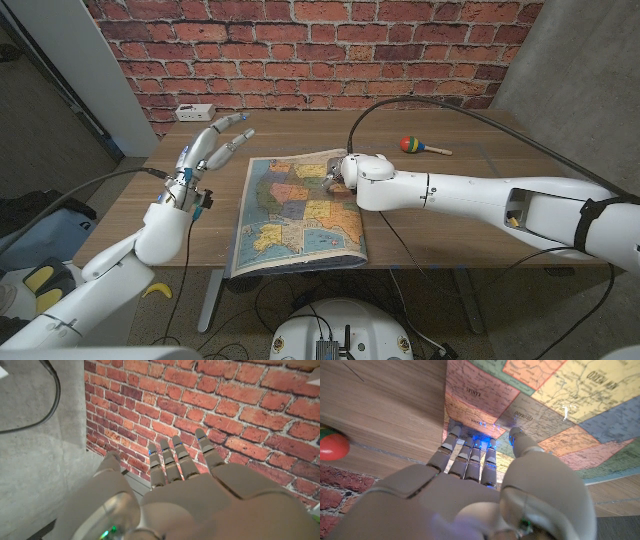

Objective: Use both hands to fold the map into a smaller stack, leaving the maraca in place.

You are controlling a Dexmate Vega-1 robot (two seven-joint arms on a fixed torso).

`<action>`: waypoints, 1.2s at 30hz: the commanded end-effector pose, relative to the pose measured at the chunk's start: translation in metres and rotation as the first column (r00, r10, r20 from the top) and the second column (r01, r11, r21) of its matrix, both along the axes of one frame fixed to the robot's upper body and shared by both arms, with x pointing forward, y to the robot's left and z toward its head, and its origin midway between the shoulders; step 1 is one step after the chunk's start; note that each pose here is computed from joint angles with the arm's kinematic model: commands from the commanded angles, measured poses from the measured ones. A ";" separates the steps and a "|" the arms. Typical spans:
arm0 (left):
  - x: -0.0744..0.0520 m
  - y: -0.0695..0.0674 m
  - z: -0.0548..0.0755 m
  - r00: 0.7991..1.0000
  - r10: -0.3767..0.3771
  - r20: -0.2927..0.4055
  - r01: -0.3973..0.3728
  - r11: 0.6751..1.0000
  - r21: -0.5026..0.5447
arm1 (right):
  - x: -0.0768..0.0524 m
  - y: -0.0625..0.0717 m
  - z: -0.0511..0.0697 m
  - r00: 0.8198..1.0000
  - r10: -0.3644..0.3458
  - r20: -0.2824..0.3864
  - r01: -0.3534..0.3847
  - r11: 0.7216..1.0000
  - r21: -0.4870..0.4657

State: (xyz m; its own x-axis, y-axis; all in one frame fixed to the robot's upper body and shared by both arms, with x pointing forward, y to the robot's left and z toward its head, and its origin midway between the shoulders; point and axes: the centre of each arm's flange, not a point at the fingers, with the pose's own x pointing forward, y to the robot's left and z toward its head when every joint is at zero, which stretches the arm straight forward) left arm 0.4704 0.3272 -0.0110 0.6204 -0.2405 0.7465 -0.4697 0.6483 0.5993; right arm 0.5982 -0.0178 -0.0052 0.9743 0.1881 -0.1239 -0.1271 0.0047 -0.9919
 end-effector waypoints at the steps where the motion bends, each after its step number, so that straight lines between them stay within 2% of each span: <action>1: 0.016 -0.017 -0.019 0.925 0.038 -0.379 0.049 0.975 0.218 | -0.004 -0.003 0.010 1.000 -0.007 0.020 0.007 1.000 0.007; 3: 0.018 -0.019 -0.021 0.912 0.066 -0.404 0.037 0.970 0.242 | -0.003 -0.003 0.009 1.000 -0.005 0.021 0.005 1.000 0.010; 5: 0.025 -0.024 -0.025 0.892 0.090 -0.443 0.038 0.961 0.272 | -0.003 -0.003 0.009 1.000 -0.005 0.026 0.005 1.000 0.010; 11: 0.036 -0.035 -0.035 0.868 0.125 -0.481 0.050 0.941 0.334 | -0.004 -0.003 0.009 0.999 -0.004 0.036 0.004 1.000 0.009; 24: 0.046 -0.048 -0.054 0.860 0.212 -0.464 -0.004 0.912 0.409 | -0.005 -0.002 0.009 0.999 0.002 0.042 -0.002 1.000 0.006; 30: 0.052 -0.052 -0.062 0.857 0.201 -0.475 0.013 0.913 0.409 | -0.005 -0.002 0.009 0.999 0.003 0.041 -0.003 1.000 0.009; 36: 0.059 -0.057 -0.069 0.858 0.219 -0.464 0.008 0.899 0.438 | -0.006 -0.002 0.007 0.999 0.002 0.045 -0.002 1.000 0.009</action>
